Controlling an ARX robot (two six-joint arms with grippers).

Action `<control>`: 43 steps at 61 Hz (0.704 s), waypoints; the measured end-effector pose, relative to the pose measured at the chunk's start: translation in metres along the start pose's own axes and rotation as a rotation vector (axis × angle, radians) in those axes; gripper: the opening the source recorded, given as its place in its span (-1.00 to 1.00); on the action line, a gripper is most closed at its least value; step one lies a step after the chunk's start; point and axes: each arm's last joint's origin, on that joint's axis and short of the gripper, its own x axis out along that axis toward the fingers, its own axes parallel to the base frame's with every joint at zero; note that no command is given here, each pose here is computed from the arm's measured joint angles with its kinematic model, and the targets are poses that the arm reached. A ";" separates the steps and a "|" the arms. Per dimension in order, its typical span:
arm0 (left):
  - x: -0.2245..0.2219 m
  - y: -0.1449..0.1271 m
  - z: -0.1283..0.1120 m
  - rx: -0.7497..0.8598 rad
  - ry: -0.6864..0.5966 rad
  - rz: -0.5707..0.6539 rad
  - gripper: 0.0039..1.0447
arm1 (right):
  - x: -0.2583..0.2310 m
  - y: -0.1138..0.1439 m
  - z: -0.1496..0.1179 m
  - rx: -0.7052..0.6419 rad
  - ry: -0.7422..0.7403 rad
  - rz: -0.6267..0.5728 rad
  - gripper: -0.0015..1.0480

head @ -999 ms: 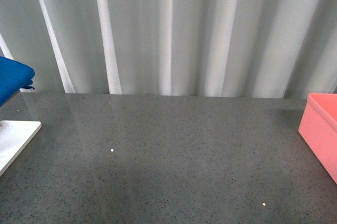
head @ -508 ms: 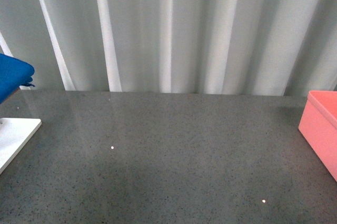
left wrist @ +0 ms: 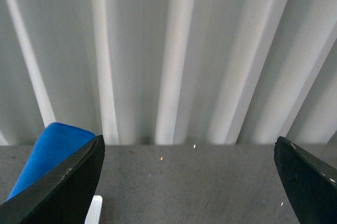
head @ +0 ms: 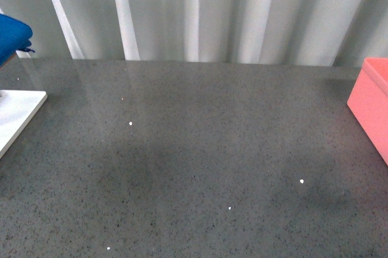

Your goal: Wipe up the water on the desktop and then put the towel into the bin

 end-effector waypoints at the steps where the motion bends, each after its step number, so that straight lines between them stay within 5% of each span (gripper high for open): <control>1: 0.009 0.002 0.000 0.016 0.042 0.001 0.87 | 0.000 0.000 0.000 0.000 0.000 0.000 0.86; 20: 0.139 0.054 -0.011 0.162 0.485 0.148 0.87 | 0.000 0.000 0.000 0.000 0.000 0.000 0.86; 43: 0.158 0.090 -0.012 0.258 0.541 0.323 0.87 | 0.000 0.000 0.000 0.000 0.000 0.000 0.86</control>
